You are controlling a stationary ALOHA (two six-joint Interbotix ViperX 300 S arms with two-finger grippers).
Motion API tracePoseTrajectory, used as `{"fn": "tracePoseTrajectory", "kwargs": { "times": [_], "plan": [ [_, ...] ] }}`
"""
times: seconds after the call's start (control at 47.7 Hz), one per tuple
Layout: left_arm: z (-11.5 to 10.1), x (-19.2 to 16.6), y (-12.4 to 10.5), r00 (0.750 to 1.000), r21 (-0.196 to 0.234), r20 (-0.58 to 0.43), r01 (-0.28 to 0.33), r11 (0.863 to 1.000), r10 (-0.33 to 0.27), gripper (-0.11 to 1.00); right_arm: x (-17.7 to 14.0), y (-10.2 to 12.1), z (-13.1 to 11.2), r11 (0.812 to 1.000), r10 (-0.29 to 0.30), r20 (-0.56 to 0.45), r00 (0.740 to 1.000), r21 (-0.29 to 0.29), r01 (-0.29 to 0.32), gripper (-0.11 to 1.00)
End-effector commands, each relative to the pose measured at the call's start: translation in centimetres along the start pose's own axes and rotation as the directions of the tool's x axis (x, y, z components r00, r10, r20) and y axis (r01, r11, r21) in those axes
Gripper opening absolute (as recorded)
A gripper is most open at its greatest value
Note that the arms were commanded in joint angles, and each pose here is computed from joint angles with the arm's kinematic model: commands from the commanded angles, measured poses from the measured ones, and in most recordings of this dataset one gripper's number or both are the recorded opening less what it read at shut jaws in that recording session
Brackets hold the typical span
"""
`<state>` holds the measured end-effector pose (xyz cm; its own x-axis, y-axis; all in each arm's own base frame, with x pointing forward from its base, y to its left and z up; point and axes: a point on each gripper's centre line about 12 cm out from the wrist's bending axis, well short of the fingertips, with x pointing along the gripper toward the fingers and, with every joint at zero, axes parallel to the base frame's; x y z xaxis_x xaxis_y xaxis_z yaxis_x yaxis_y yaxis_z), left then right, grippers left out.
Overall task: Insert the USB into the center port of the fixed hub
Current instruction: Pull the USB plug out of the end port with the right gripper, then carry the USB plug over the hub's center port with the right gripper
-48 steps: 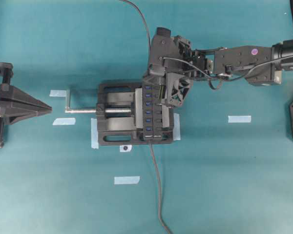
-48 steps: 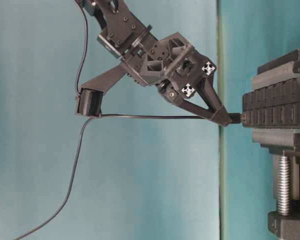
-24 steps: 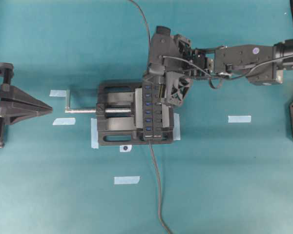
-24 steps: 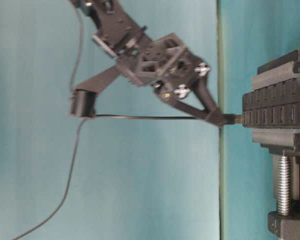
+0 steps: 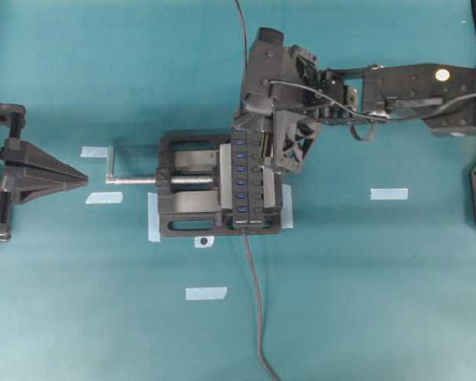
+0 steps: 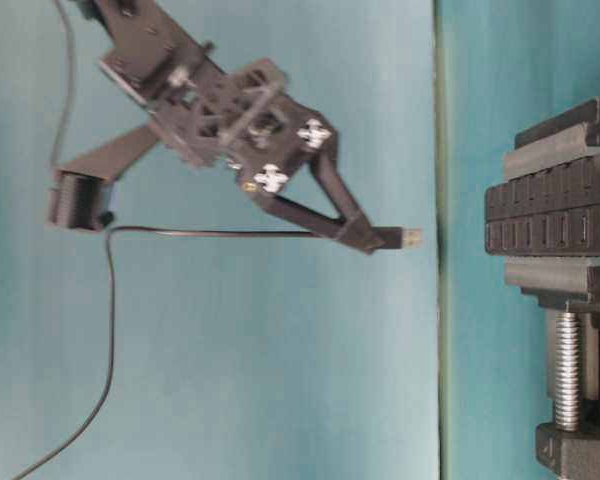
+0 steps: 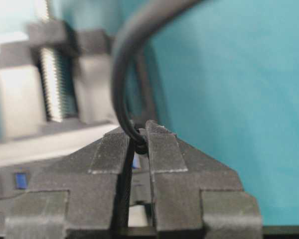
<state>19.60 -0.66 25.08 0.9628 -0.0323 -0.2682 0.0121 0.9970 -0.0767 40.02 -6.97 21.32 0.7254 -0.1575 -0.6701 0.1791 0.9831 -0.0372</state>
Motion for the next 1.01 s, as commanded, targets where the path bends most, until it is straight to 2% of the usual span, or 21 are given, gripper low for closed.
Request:
{"fn": "tracePoseTrajectory", "kwargs": {
  "times": [0.0,0.524,0.986],
  "plan": [
    [0.7,0.1,-0.1,1.000,0.000,0.015,0.001,1.000,-0.001,0.01,-1.4,0.3,1.6,1.000,0.010,0.057,0.998,0.011,-0.010,0.08],
    [0.7,0.1,-0.1,1.000,-0.001,0.015,0.003,1.000,-0.003,0.01,-1.0,1.4,1.3,0.999,0.032,0.051,0.998,0.032,-0.034,0.07],
    [0.5,0.1,-0.1,1.000,-0.003,0.012,0.002,1.000,-0.002,0.01,0.5,2.8,-0.4,0.997,0.062,0.029,0.998,0.053,-0.063,0.07]
  ]
}}
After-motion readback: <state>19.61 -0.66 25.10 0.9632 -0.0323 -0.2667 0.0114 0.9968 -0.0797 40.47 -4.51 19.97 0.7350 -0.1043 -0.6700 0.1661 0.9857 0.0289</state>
